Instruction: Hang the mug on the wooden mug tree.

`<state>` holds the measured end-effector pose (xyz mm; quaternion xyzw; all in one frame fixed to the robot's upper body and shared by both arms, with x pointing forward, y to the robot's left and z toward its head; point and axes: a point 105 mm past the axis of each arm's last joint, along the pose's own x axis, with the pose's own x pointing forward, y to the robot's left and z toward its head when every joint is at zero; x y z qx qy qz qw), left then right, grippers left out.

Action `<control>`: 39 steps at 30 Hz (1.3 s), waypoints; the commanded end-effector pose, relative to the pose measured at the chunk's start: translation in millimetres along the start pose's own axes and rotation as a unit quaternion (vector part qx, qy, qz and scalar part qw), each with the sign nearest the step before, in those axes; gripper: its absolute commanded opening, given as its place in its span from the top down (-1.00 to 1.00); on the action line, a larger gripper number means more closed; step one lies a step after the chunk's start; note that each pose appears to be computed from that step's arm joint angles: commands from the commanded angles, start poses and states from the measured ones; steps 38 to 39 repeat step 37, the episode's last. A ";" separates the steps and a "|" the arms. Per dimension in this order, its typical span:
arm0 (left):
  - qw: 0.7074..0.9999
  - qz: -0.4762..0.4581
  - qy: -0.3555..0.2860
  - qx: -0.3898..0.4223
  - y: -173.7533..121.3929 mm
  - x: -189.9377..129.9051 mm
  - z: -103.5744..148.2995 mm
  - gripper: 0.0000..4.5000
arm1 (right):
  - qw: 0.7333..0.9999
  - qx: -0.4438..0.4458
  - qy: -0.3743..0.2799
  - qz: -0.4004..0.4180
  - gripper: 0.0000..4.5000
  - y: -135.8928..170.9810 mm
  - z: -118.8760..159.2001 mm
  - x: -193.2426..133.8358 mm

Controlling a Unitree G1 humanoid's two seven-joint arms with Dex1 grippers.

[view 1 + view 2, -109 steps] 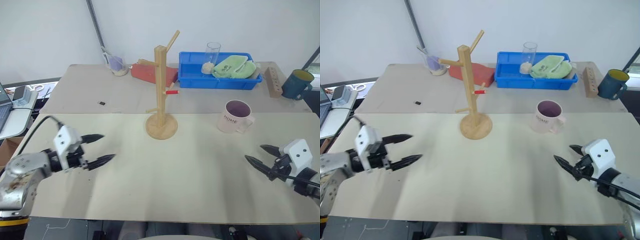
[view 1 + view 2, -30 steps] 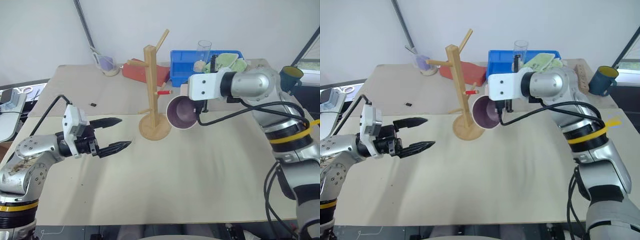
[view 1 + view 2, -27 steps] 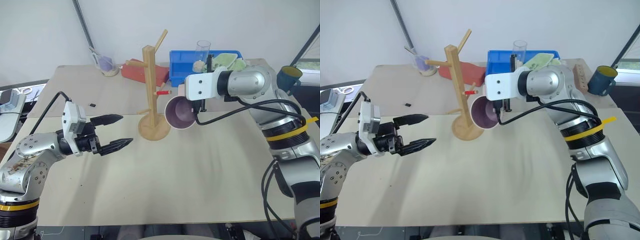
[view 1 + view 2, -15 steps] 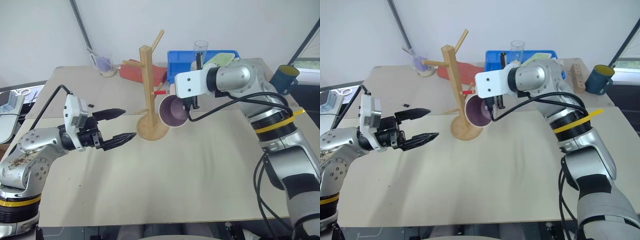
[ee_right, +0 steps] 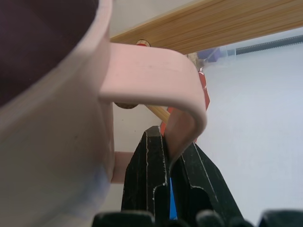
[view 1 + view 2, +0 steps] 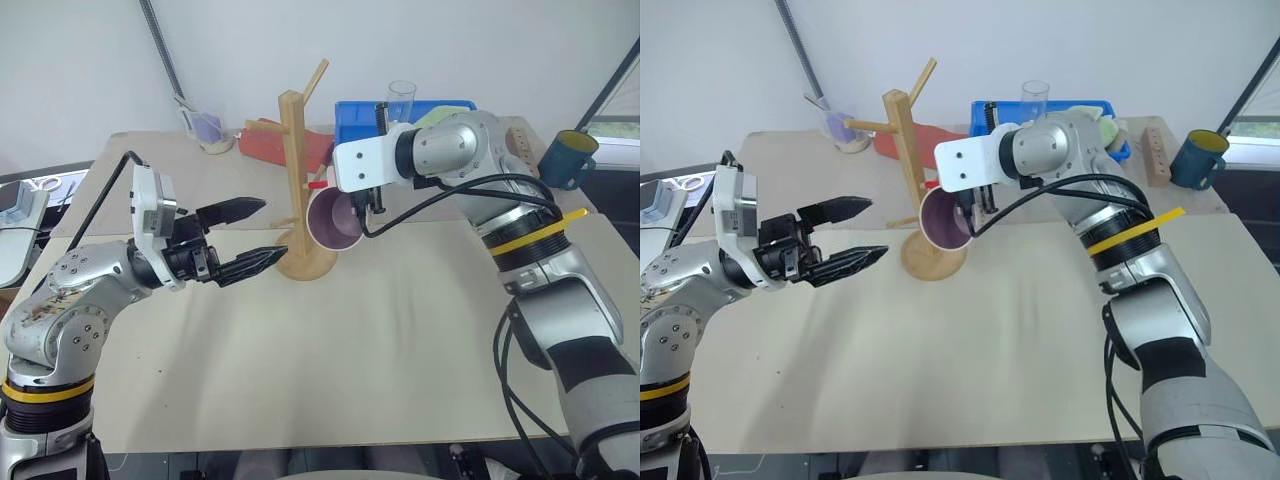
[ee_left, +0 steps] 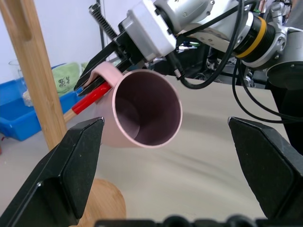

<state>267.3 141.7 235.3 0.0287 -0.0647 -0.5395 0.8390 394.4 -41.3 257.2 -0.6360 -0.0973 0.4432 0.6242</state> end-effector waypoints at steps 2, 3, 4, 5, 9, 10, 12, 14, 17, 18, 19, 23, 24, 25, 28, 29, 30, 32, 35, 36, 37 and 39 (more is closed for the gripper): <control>1.000 -0.009 -0.007 0.022 -5.6 8.2 12.6 -1.00 | 0.999 -0.034 -0.006 -0.022 0.99 -16.6 10.3 -4.9; 1.000 -0.009 -0.006 0.023 -6.0 9.2 13.0 -1.00 | 0.999 -0.034 -0.007 -0.023 0.99 -17.1 10.8 -5.0; 1.000 -0.009 -0.006 0.024 -6.2 9.8 13.4 -1.00 | 0.999 -0.033 -0.009 -0.024 0.64 -17.8 11.4 -5.3; 1.000 -0.009 -0.006 0.025 -6.3 10.6 13.8 -1.00 | 0.999 -0.032 -0.010 -0.024 0.52 -18.2 12.0 -5.8; 1.000 -0.009 -0.007 0.025 -6.3 13.8 15.7 -1.00 | 0.999 -0.039 -0.016 -0.029 -0.08 -21.1 15.4 -9.8; 1.000 -0.008 -0.007 0.024 -6.0 14.6 16.1 -1.00 | 0.999 -0.040 -0.018 -0.029 -0.23 -21.7 16.2 -11.5; 1.000 -0.008 -0.008 0.024 -5.5 15.9 16.7 -1.00 | 0.998 -0.045 -0.023 -0.028 -0.36 -22.2 17.6 -15.2; 1.000 -0.006 -0.010 0.024 -4.5 16.7 17.6 -1.00 | 0.998 -0.044 -0.029 -0.025 -0.36 -22.1 18.4 -20.4; 0.999 0.006 -0.004 0.031 -1.2 15.9 17.2 -1.00 | 0.998 -0.035 -0.043 -0.011 -0.36 -19.7 17.6 -35.4; 0.999 0.014 0.002 0.034 1.6 14.6 15.9 -1.00 | 0.998 -0.032 -0.044 -0.008 -0.36 -20.2 15.5 -41.3; 0.999 0.025 0.015 0.035 5.2 12.6 12.7 -1.00 | 0.999 -0.025 -0.046 -0.004 -0.36 -20.3 12.9 -48.2; 0.995 0.058 0.069 0.037 17.3 0.6 -1.8 -1.00 | 0.997 0.028 -0.073 0.015 -0.36 -17.8 9.4 -69.4; 0.993 0.072 0.089 0.042 22.5 -5.5 -6.1 -1.00 | 0.994 0.062 -0.085 0.021 -0.36 -15.3 7.8 -76.0; 0.989 0.086 0.110 0.050 27.7 -12.1 -10.1 -1.00 | 0.991 0.089 -0.098 0.028 -0.36 -12.2 6.8 -82.4; 0.978 0.117 0.155 0.082 39.9 -31.9 -17.6 -1.00 | 0.972 0.178 -0.144 0.046 -0.36 -3.0 10.0 -99.9; 0.975 0.123 0.167 0.083 42.7 -39.6 -19.2 -1.00 | 0.963 0.209 -0.162 0.049 -0.36 -0.1 12.5 -106.3; 0.972 0.130 0.179 0.083 45.9 -48.2 -20.5 -1.00 | 0.953 0.240 -0.179 0.048 -0.36 2.4 14.3 -113.3; 0.968 0.142 0.192 0.079 50.7 -60.9 -21.0 -1.00 | 0.937 0.284 -0.197 0.043 -0.36 5.7 15.8 -123.5; 0.970 0.148 0.179 0.077 54.5 -69.1 -16.5 -1.00 | 0.926 0.319 -0.202 0.026 -0.36 8.6 15.2 -131.2; 0.971 0.146 0.175 0.077 54.8 -69.6 -15.4 -1.00 | 0.925 0.323 -0.200 0.021 -0.36 9.4 14.6 -131.8; 0.972 0.141 0.167 0.082 54.9 -69.0 -13.4 -1.00 | 0.924 0.327 -0.197 0.017 -0.36 10.2 14.1 -132.0; 0.972 0.141 0.167 0.082 54.9 -69.0 -13.4 -1.00 | 0.924 0.327 -0.197 0.017 -0.36 10.2 14.1 -132.0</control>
